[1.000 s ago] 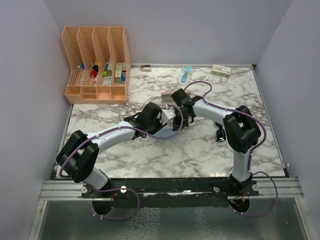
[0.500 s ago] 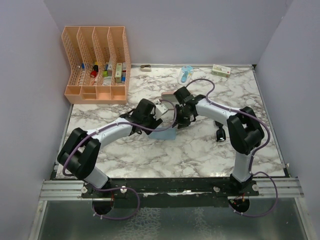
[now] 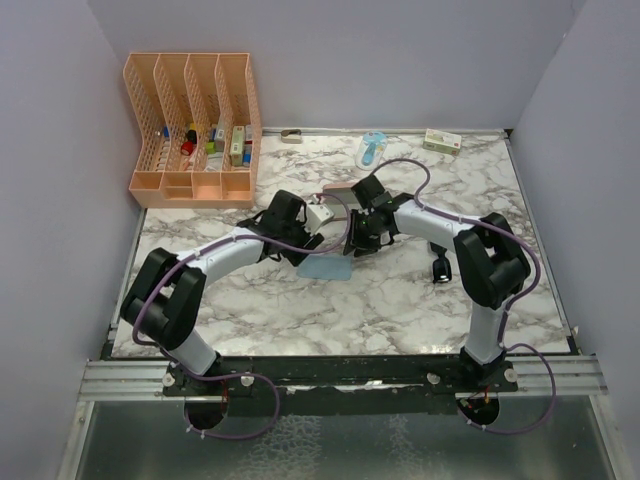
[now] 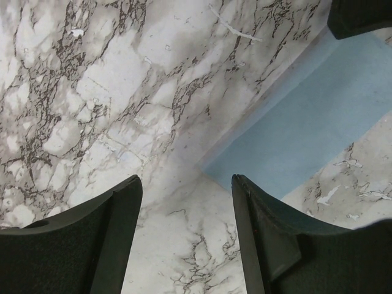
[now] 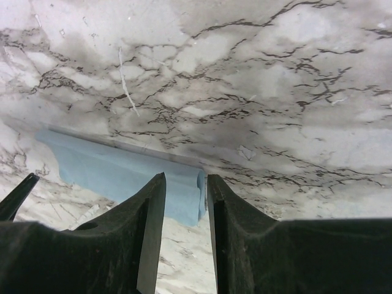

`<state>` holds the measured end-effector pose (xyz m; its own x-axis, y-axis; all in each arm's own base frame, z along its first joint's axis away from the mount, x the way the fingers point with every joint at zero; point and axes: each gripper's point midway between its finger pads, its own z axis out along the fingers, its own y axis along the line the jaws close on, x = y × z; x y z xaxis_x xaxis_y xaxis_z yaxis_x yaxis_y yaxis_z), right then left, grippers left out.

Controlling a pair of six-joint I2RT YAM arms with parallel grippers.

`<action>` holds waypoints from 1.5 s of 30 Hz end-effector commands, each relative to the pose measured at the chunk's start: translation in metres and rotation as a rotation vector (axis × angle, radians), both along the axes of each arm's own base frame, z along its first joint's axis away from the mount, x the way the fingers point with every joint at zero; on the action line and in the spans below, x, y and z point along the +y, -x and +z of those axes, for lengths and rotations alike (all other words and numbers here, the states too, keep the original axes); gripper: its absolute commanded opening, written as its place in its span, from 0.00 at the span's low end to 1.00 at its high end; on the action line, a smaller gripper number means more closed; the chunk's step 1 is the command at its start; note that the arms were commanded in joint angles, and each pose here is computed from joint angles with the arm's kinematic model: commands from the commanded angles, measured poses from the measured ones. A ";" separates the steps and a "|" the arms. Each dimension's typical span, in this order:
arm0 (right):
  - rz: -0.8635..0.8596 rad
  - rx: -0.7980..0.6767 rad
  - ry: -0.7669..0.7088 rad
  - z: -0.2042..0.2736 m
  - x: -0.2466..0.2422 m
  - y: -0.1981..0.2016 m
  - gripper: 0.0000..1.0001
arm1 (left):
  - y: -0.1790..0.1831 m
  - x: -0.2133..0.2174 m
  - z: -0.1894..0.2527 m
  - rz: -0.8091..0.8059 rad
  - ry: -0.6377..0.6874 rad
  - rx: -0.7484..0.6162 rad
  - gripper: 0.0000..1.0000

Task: Organize the sunglasses
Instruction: Pick up the glasses cleaning cloth from the center of the board.

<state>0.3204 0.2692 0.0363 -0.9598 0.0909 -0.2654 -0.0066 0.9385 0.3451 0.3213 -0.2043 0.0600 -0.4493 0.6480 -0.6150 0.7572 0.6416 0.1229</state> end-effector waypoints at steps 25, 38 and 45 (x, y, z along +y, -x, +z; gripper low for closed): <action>0.052 0.043 -0.059 -0.018 0.014 0.005 0.06 | 0.003 -0.006 -0.006 -0.025 0.035 0.073 0.63; 0.025 0.049 -0.034 -0.007 0.013 -0.003 0.01 | 0.001 -0.008 -0.004 -0.032 0.071 0.076 0.63; 0.026 0.072 -0.016 -0.015 0.009 0.001 0.01 | -0.001 -0.010 -0.006 -0.075 0.093 0.110 0.59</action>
<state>0.3188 0.2839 0.0292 -0.9752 0.0605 -0.2130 -0.0283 0.9201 0.3907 0.3193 -0.2052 0.0513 -0.4933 0.6198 -0.6104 0.7769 0.6295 0.0113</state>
